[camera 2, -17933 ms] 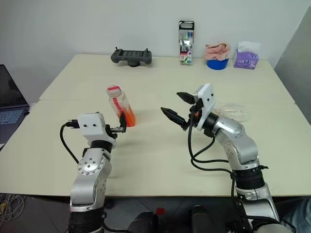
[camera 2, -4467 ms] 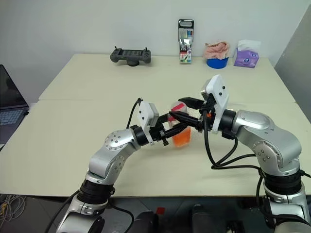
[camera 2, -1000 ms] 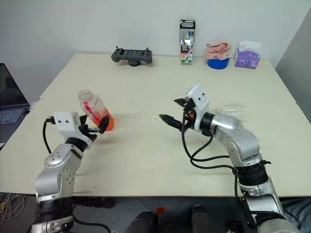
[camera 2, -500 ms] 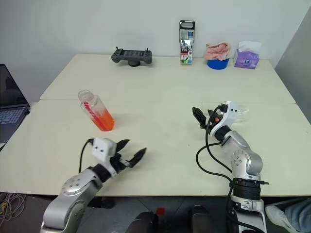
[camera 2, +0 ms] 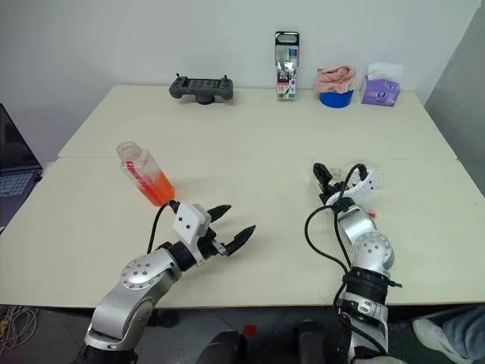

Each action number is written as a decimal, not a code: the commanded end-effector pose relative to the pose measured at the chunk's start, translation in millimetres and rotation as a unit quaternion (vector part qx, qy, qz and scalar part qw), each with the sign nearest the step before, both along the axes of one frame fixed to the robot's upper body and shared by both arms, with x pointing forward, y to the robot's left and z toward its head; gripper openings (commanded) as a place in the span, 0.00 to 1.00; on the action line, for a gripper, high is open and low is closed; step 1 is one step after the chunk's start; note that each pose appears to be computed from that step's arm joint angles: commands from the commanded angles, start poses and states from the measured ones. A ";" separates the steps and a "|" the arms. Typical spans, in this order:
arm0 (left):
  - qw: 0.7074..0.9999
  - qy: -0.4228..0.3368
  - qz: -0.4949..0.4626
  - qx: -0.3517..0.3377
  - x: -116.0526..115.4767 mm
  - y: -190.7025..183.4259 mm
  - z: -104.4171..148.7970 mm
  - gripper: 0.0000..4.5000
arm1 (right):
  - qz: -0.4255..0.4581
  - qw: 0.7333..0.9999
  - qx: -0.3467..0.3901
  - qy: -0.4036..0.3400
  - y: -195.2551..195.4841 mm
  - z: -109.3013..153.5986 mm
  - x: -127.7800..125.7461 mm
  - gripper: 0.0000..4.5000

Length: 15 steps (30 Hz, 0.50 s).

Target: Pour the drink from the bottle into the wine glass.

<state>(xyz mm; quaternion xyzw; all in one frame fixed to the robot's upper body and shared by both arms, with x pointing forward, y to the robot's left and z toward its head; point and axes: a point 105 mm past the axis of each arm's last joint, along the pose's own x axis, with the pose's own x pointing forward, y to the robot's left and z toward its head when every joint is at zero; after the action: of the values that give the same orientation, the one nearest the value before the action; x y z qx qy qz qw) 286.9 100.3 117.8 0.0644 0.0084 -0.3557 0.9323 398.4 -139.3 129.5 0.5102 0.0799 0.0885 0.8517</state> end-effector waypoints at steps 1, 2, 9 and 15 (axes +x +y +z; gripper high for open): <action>1.000 -0.020 -0.007 -0.001 0.8 -3.2 8.4 0.98 | -0.021 0.999 0.050 -0.008 -0.2 7.9 18.1 1.00; 1.000 -0.022 -0.005 0.001 1.8 -2.2 9.3 0.98 | -0.042 0.997 0.069 -0.005 -6.1 7.2 25.6 1.00; 1.000 -0.027 0.002 0.003 2.5 4.5 13.5 0.98 | -0.117 0.986 0.115 0.019 -33.0 -4.2 49.3 1.00; 1.000 -0.028 0.001 0.005 1.0 4.3 14.3 1.00 | -0.141 0.983 0.113 0.027 -40.5 -10.2 55.2 0.79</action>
<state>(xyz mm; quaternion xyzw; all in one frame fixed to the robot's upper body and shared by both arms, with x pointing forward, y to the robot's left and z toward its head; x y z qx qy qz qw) 290.5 104.2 121.1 0.0715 0.0047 -0.3501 0.9339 452.1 -172.1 115.9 0.6136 0.0325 -0.0283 0.7884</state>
